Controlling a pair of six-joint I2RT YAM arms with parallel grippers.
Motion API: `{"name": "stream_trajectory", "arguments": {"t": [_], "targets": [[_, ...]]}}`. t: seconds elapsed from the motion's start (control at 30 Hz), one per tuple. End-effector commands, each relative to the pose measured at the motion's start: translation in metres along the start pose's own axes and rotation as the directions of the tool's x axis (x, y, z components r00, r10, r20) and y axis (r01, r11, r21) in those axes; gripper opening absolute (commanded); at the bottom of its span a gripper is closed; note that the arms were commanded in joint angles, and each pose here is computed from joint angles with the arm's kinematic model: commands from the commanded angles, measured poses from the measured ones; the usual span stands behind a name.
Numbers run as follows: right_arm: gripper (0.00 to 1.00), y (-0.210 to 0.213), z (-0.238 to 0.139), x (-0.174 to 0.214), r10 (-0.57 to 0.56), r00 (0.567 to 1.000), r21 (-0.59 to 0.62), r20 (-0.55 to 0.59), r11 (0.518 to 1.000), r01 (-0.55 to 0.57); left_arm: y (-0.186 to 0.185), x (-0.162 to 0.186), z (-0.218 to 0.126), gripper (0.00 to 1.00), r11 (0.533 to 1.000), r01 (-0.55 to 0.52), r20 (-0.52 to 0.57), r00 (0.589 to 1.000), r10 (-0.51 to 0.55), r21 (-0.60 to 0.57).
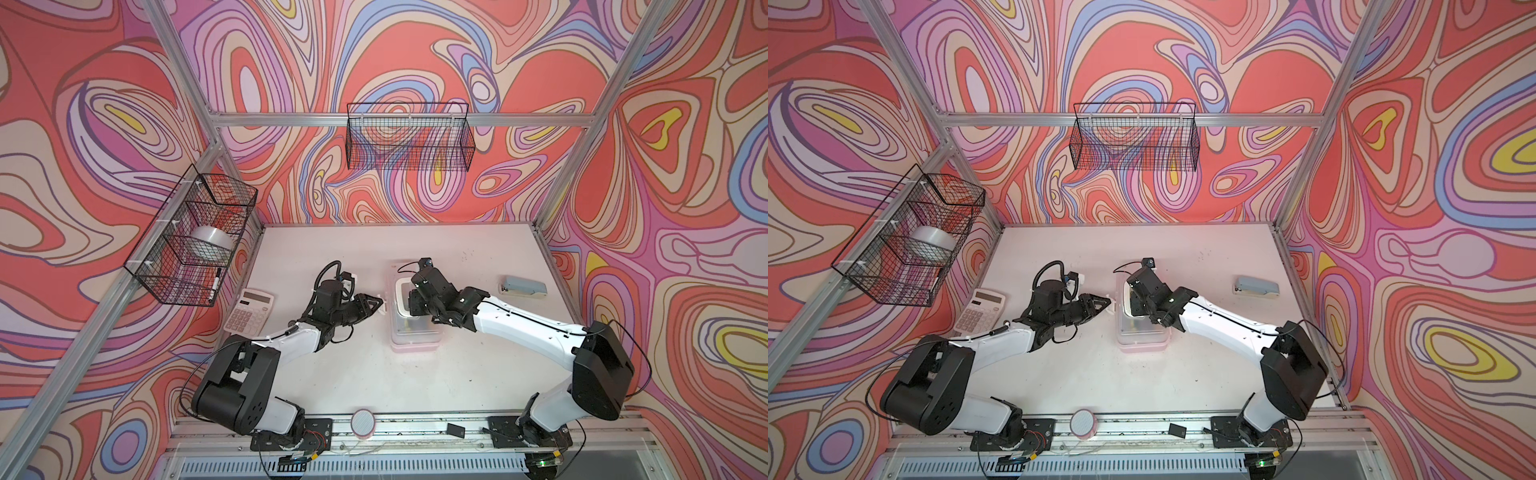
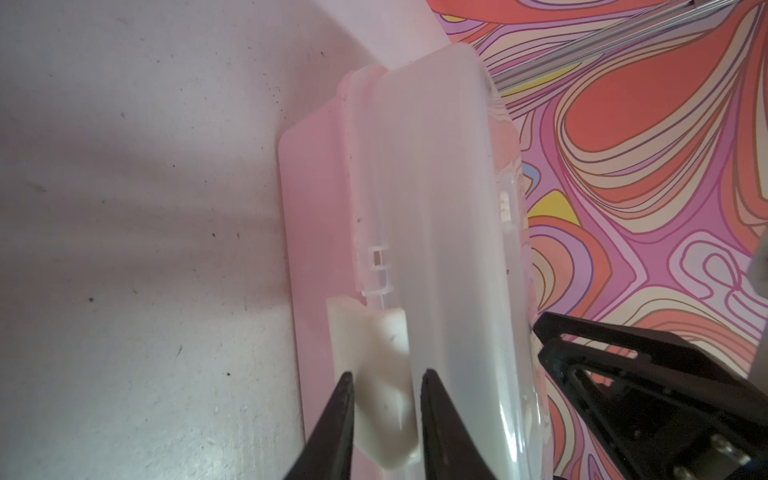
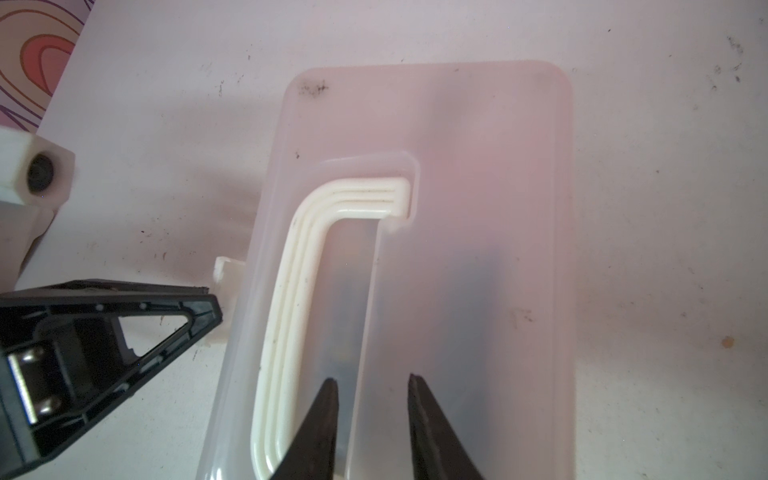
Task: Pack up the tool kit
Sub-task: 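Press the white latch down onto the lid with the left gripper, then lift the right gripper off the lid while the left gripper holds the latch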
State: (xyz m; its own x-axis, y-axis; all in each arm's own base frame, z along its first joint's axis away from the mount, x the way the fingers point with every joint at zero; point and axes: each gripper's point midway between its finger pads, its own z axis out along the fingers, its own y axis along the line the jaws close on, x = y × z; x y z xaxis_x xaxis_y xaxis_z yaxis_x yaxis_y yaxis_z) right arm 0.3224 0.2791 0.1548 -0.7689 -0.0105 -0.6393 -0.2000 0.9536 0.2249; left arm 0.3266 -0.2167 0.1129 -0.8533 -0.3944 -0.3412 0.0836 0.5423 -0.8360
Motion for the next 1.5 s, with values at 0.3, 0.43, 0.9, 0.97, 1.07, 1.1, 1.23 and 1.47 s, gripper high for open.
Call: {"name": "stream_trajectory", "arguments": {"t": [0.3,0.43,0.9,0.97,1.07,1.1,1.23,1.47], "targets": [[0.30,-0.009,0.010,0.016,-0.014,0.998,0.036,-0.055,0.999,0.016,-0.014,-0.004,-0.007,0.30,0.999,-0.017,0.023,1.000,0.016,0.043],[0.30,-0.009,0.010,0.016,-0.013,0.999,0.036,-0.052,0.999,0.014,-0.016,-0.004,-0.008,0.30,0.999,-0.022,0.023,1.000,0.021,0.048],[0.30,-0.016,0.010,0.020,-0.015,0.998,0.060,-0.057,0.998,0.019,-0.008,0.005,0.003,0.22,0.999,-0.012,-0.013,1.000,0.013,0.044],[0.30,-0.017,0.011,0.021,-0.016,0.998,0.063,-0.058,0.998,0.019,-0.007,0.007,0.005,0.22,0.999,-0.012,-0.017,1.000,0.013,0.044],[0.30,-0.018,0.013,0.023,-0.018,0.998,0.071,-0.064,0.997,0.022,-0.007,0.008,0.008,0.21,0.999,-0.009,-0.025,1.000,0.011,0.049],[0.30,-0.018,0.014,0.024,-0.019,0.998,0.072,-0.065,0.997,0.024,-0.007,0.009,0.009,0.20,0.999,-0.009,-0.029,1.000,0.011,0.053],[0.30,-0.019,0.014,0.024,-0.022,0.998,0.077,-0.066,0.997,0.027,-0.005,0.011,0.013,0.20,0.999,-0.005,-0.038,0.999,0.007,0.054],[0.30,-0.021,0.018,0.027,-0.032,0.997,0.092,-0.076,0.995,0.039,0.004,0.018,0.020,0.19,0.999,0.010,-0.056,0.998,-0.008,0.045]]}}
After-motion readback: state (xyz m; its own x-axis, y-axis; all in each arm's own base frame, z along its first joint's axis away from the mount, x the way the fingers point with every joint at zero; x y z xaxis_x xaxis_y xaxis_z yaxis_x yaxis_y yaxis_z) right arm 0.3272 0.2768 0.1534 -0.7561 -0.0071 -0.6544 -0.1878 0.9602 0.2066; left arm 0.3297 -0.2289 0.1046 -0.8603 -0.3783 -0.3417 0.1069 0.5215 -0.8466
